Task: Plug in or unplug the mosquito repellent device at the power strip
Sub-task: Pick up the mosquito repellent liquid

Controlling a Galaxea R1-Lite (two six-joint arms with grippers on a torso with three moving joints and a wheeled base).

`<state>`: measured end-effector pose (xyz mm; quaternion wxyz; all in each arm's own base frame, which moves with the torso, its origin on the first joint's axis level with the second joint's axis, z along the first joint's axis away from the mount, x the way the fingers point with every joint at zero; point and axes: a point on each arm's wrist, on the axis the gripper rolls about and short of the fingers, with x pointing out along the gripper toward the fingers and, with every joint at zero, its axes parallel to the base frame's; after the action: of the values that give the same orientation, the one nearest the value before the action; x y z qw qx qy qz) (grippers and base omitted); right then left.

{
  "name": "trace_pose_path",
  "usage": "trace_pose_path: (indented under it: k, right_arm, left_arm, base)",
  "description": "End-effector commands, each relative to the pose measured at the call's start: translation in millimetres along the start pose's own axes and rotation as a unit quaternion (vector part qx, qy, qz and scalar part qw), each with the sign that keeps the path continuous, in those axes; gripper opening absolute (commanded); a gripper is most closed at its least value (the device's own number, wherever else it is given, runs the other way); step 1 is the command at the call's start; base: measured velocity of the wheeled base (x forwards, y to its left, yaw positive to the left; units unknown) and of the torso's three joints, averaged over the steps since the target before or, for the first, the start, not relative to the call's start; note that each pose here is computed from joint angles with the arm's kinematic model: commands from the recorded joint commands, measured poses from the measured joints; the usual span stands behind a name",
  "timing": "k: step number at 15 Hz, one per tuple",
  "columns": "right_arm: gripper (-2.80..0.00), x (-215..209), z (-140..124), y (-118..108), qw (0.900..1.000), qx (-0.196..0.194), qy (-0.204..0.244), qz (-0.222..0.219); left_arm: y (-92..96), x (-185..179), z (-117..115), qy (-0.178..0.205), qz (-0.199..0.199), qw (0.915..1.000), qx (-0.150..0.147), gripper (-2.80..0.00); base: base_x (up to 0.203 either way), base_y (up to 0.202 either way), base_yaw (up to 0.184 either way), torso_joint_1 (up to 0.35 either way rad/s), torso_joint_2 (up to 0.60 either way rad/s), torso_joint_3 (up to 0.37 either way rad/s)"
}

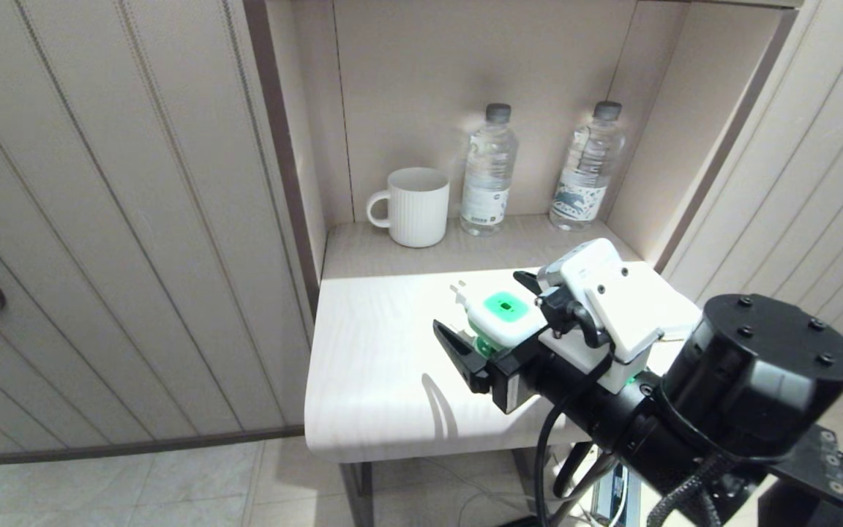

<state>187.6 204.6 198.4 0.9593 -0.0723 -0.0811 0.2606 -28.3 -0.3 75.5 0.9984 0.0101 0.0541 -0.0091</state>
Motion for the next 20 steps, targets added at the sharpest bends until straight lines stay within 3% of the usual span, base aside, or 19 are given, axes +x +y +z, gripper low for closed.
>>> trace_pose_path:
  k: [1,20]
  right_arm:
    - [0.00,-0.1,2.3,-0.3,1.000,0.001,-0.006,-0.002]
    - [0.00,11.2,-0.8,-8.8,1.000,-0.001,-0.010,0.010]
  left_arm:
    - [0.0,0.0,0.0,0.001,0.000,1.0000,0.000,-2.80]
    - [0.0,-0.1,0.4,0.000,0.000,1.0000,0.000,-2.80]
  base:
    - [0.000,0.000,0.000,0.000,0.00,0.000]
    - [0.000,0.000,0.000,0.000,0.00,0.000]
